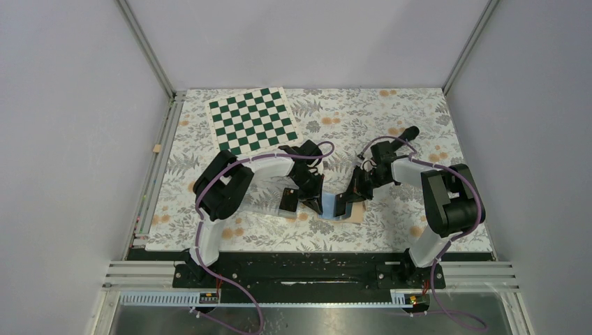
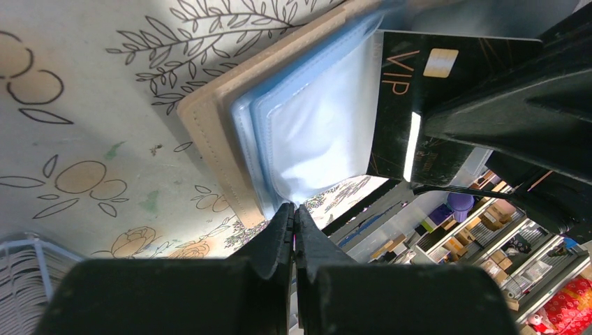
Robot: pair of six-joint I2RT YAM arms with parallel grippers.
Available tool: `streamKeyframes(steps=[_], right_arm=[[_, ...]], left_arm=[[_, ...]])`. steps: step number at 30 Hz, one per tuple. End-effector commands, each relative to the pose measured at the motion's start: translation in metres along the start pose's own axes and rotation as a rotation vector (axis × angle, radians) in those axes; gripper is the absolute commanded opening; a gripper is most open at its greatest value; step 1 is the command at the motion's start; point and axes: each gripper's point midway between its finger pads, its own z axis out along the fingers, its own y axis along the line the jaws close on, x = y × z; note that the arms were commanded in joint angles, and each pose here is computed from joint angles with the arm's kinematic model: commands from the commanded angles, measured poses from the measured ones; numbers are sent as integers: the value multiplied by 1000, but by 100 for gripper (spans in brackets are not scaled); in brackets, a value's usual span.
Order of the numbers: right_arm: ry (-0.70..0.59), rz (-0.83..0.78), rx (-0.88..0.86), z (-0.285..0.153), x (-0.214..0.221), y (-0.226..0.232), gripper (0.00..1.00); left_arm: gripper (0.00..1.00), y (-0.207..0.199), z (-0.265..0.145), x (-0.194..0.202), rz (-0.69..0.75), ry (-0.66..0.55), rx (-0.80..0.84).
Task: Put the credit cards into the card holder
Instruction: Insert the credit card into the card holder.
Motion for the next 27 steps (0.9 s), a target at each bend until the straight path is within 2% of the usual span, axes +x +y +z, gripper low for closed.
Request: streamKeyframes(steps=[1,7,14,16,20,27], right_arm=[[38,8,-52,0,6,10,0],[36,15,-98,8,0,14,0],[55,2,-15,11,6,2,0],[57,-14,27,11,7,-2,12],[58,-55,80,9,6,-3,16],[64,-117,180,7,3,-1,33]], left_arm=[[0,17,20,2,3,28,-32],[0,17,20,2,2,30,-30],[0,17,20,1,3,27,-31],[0,17,20,1,4,27,-31],[0,17,20,1,5,26,-30],[0,21,16,-2,9,16,-68]])
